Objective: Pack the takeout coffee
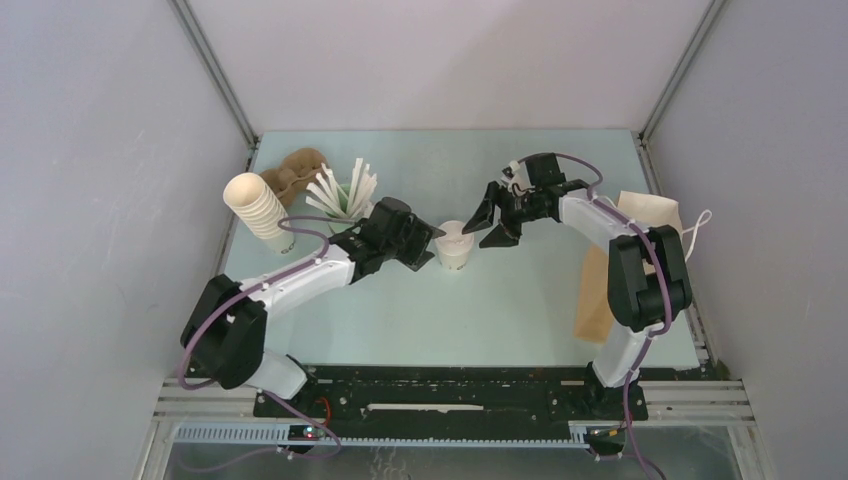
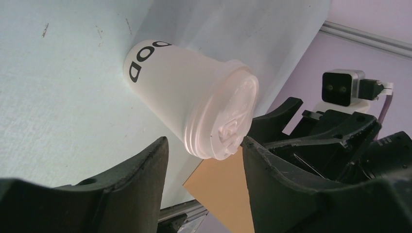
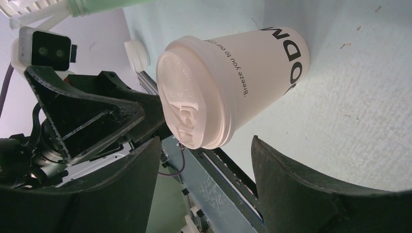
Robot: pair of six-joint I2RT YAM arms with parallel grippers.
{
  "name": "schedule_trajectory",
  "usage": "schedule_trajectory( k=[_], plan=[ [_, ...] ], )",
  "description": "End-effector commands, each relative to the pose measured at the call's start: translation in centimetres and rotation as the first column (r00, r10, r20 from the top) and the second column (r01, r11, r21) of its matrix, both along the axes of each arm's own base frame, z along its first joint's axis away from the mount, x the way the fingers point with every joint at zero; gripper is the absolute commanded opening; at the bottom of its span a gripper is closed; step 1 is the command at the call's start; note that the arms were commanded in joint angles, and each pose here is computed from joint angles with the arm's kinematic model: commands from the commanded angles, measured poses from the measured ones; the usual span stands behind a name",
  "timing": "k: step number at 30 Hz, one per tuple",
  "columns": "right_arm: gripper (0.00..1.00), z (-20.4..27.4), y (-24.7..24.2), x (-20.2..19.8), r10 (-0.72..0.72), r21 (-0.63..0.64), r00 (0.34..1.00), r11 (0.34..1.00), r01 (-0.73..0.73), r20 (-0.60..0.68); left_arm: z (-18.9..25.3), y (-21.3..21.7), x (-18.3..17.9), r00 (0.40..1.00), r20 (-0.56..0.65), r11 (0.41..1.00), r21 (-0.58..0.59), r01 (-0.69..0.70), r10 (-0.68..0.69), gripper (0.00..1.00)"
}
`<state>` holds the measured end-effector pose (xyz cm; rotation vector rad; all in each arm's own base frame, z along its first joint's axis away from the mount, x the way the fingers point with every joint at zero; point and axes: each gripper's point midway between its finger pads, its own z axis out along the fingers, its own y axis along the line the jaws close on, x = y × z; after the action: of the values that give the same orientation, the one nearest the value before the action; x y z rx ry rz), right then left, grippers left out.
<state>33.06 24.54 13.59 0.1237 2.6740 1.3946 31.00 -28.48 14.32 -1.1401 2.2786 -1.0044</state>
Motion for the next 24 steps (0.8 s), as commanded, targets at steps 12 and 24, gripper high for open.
schedule_trajectory(
  k=[12, 24],
  plan=[
    [0.72, -0.4, 1.5, -0.6, 0.046, 0.011, 0.999, 0.999, -0.046, 0.004, -1.7, 0.1, 0.8, 1.0, 0.008, 1.0, 0.013, -0.014, 0.014, 0.48],
    [0.67, -1.1, 1.8, -0.8, 0.055, -0.006, 0.998, 0.998, -0.055, -0.003, -3.1, 0.8, -0.1, 1.0, -0.001, 1.0, 0.026, -0.006, 0.006, 0.4]
  ],
)
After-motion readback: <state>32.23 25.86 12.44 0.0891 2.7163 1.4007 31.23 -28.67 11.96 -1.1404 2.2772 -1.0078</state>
